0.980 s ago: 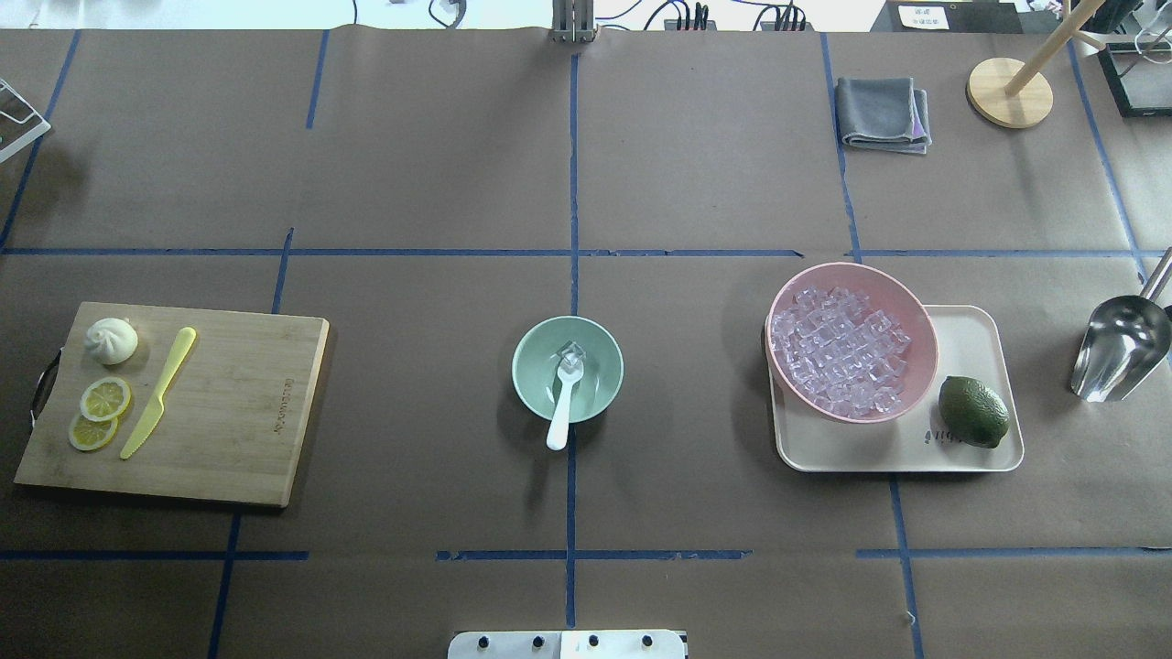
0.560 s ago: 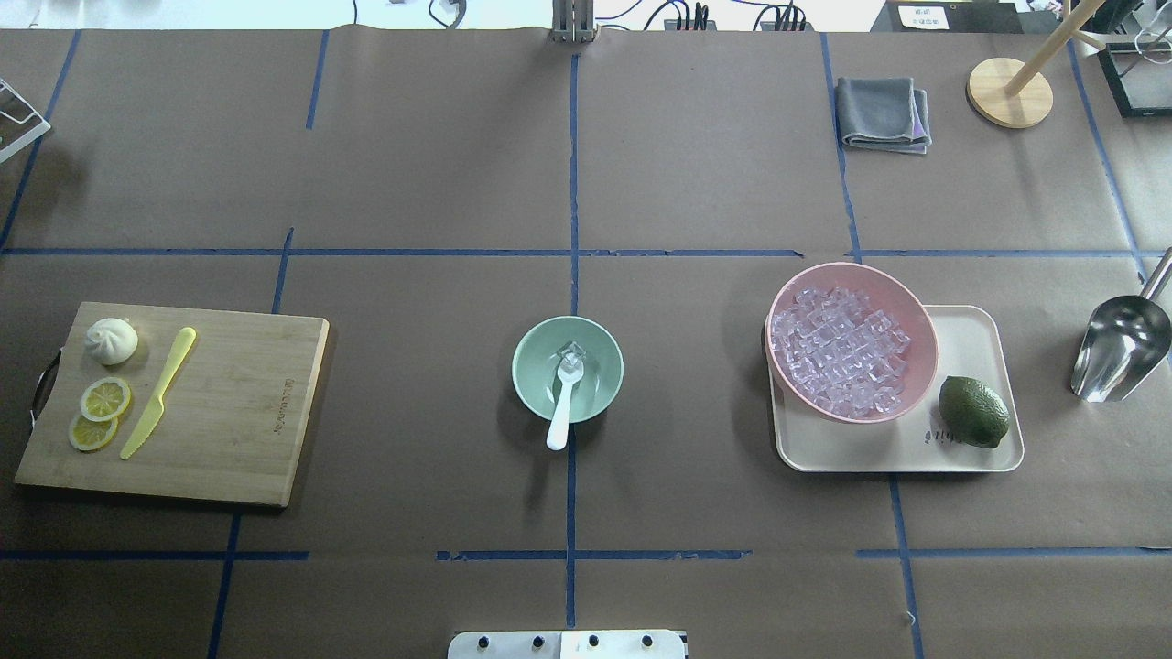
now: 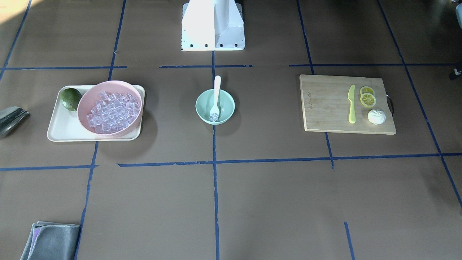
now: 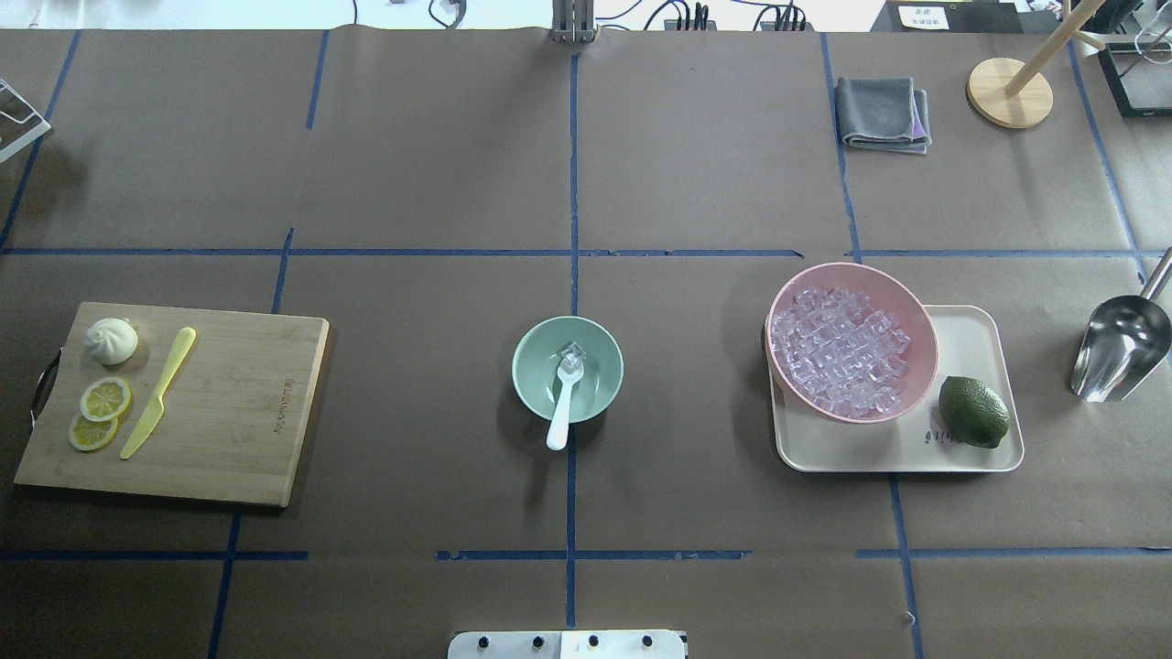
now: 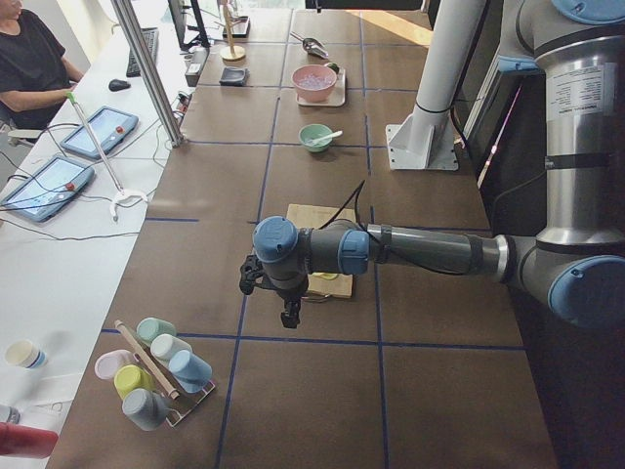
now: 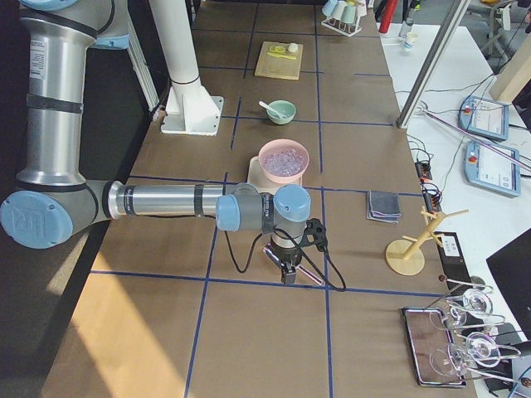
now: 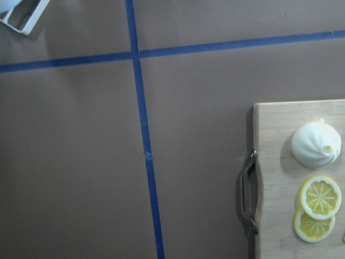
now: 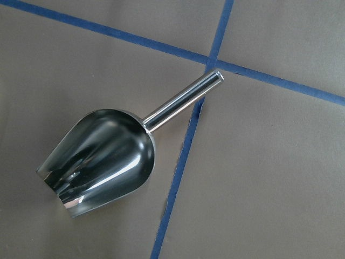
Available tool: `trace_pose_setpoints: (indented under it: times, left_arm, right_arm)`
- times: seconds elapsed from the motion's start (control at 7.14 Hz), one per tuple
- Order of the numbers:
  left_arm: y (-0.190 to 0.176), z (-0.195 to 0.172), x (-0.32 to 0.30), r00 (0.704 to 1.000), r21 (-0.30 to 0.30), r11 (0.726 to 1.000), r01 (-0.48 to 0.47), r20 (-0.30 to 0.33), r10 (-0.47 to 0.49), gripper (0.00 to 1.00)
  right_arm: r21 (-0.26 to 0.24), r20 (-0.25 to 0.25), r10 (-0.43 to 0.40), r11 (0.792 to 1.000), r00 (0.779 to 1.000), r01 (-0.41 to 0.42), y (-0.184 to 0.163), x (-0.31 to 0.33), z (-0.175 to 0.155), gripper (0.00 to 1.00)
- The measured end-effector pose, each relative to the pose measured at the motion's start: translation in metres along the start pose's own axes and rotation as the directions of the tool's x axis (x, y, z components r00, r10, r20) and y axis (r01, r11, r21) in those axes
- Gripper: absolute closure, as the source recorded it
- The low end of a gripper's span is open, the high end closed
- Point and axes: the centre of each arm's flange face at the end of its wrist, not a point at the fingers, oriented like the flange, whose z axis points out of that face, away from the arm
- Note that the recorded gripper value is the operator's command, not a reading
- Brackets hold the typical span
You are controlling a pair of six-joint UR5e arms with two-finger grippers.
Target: Put spoon and ice into bowl
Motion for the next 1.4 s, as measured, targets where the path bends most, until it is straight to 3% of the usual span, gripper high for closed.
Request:
trace_pose_setpoints:
  times: [0.42,1.4]
  left_arm:
    - [0.015,0.011,-0.012,1.0,-0.009,1.0,0.011,0.001,-0.011,0.0]
    - [0.014,0.009,-0.011,1.0,-0.002,1.0,0.015,0.005,-0.015,0.0]
  right_arm:
    - [0.003,0.002,-0.003,1.0,1.0,0.003,-0.002,-0.001,-0.001,0.01]
    - [0.005,0.013,-0.001,1.0,1.0,0.0,-0.001,-0.002,0.0,0.01]
